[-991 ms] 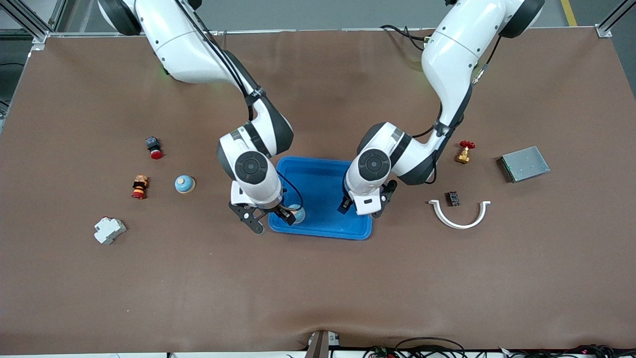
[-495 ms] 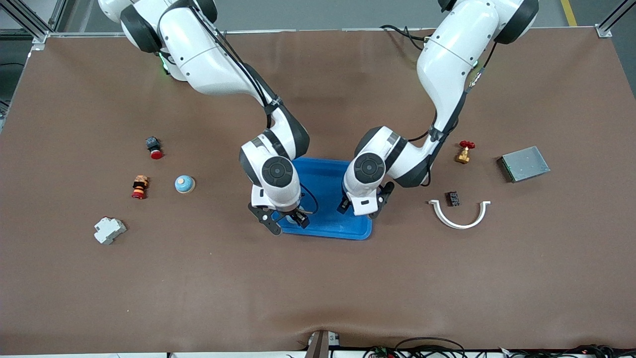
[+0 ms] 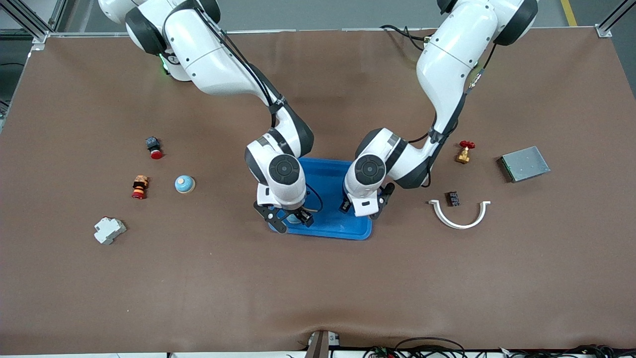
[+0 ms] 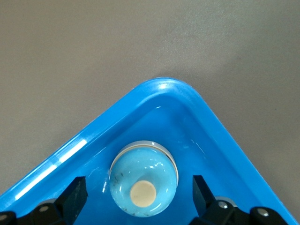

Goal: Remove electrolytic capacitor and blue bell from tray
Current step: 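Lift the capacitor and the bell out of the tray with both grippers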

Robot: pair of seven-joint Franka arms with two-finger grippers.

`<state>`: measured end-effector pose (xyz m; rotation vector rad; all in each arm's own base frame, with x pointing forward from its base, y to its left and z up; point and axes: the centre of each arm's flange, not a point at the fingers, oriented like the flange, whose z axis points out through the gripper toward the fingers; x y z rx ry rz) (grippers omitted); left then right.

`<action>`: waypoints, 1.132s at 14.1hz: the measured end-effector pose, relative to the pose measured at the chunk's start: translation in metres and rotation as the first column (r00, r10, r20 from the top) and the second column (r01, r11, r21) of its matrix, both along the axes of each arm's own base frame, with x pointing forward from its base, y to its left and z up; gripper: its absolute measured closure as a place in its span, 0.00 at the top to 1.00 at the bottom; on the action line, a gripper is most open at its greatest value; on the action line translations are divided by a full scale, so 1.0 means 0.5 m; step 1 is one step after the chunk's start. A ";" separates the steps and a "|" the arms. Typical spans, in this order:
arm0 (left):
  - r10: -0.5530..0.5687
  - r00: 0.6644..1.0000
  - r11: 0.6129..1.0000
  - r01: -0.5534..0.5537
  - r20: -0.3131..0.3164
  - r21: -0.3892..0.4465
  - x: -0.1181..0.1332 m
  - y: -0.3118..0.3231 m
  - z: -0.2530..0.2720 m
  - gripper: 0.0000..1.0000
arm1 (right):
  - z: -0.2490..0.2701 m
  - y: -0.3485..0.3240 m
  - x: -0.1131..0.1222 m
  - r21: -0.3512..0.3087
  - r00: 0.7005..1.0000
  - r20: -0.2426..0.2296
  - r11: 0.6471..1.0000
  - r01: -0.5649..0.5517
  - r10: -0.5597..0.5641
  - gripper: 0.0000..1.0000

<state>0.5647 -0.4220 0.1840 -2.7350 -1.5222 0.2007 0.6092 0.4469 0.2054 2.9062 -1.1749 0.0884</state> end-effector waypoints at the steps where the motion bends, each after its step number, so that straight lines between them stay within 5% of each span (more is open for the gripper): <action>1: 0.001 1.000 1.000 -0.001 0.001 0.000 0.001 0.000 0.000 0.60 | 0.000 0.000 0.001 -0.002 1.000 0.004 1.000 -0.002 0.002 1.00; 4: 0.003 1.000 1.000 -0.003 0.003 -0.001 0.001 0.000 0.000 0.35 | -0.002 -0.001 0.001 -0.011 1.000 0.010 1.000 -0.010 0.010 1.00; 7: 0.003 1.000 1.000 -0.003 0.004 -0.002 0.002 0.000 0.001 0.35 | -0.006 -0.003 0.002 -0.026 1.000 0.018 0.999 -0.020 0.021 0.92; 10: 0.008 1.000 1.000 -0.008 0.018 -0.011 0.013 0.000 0.013 0.35 | -0.005 -0.001 0.002 -0.026 1.000 0.024 0.999 -0.020 0.021 0.62; 16: -0.068 0.998 0.998 0.068 0.017 0.000 0.053 0.044 0.106 0.35 | 0.015 0.024 -0.003 -0.006 0.999 0.053 1.000 -0.001 0.001 0.62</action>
